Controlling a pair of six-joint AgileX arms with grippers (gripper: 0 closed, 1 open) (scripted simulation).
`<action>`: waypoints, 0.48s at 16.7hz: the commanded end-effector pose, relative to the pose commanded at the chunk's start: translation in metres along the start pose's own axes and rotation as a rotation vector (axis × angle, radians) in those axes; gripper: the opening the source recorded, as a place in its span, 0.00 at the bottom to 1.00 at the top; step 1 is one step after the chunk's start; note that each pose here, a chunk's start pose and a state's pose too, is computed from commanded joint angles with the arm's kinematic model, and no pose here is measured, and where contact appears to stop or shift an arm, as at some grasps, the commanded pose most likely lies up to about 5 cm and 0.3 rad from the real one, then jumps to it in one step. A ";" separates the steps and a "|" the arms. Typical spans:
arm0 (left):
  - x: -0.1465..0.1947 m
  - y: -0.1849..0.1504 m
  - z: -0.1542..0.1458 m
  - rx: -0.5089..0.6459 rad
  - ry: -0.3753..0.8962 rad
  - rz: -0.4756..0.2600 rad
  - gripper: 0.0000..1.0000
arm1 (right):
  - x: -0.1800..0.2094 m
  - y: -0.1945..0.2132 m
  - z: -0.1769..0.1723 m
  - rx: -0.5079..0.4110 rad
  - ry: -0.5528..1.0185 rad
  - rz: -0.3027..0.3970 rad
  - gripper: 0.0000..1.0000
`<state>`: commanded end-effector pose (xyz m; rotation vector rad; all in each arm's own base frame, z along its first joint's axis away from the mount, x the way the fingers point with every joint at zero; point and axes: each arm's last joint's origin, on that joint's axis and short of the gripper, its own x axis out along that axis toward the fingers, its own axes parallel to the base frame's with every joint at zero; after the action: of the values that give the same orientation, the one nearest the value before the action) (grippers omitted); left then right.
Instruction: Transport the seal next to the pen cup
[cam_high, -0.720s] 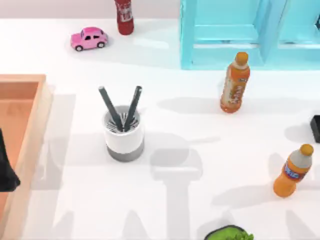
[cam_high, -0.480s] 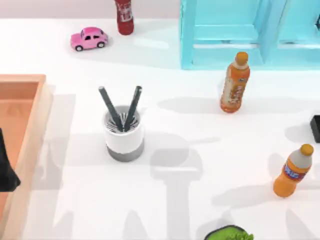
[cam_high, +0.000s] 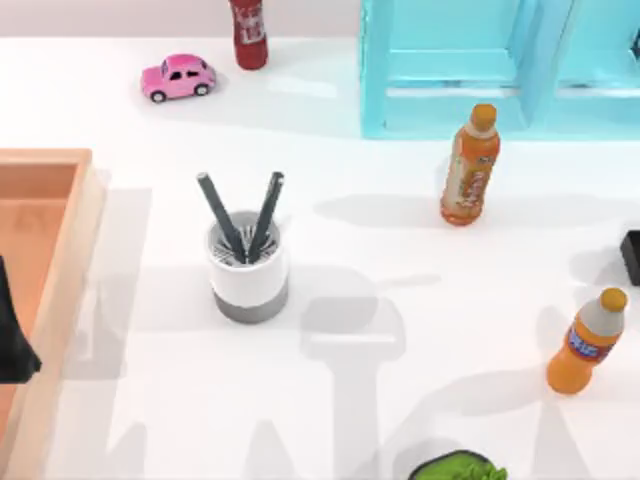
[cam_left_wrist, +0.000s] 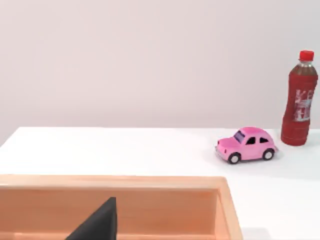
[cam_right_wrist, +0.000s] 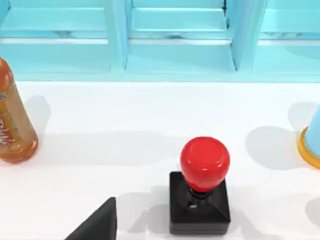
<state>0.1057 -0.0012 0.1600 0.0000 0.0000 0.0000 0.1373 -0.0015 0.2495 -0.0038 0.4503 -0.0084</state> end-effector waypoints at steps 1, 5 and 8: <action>0.000 0.000 0.000 0.000 0.000 0.000 1.00 | 0.005 0.000 0.017 0.000 0.077 -0.001 1.00; 0.000 0.000 0.000 0.000 0.000 0.000 1.00 | 0.052 -0.001 0.079 -0.001 0.410 -0.003 1.00; 0.000 0.000 0.000 0.000 0.000 0.000 1.00 | 0.107 -0.001 0.108 0.000 0.654 -0.002 1.00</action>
<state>0.1057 -0.0012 0.1600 0.0000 0.0000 0.0000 0.2801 -0.0035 0.3001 -0.0014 1.1043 -0.0119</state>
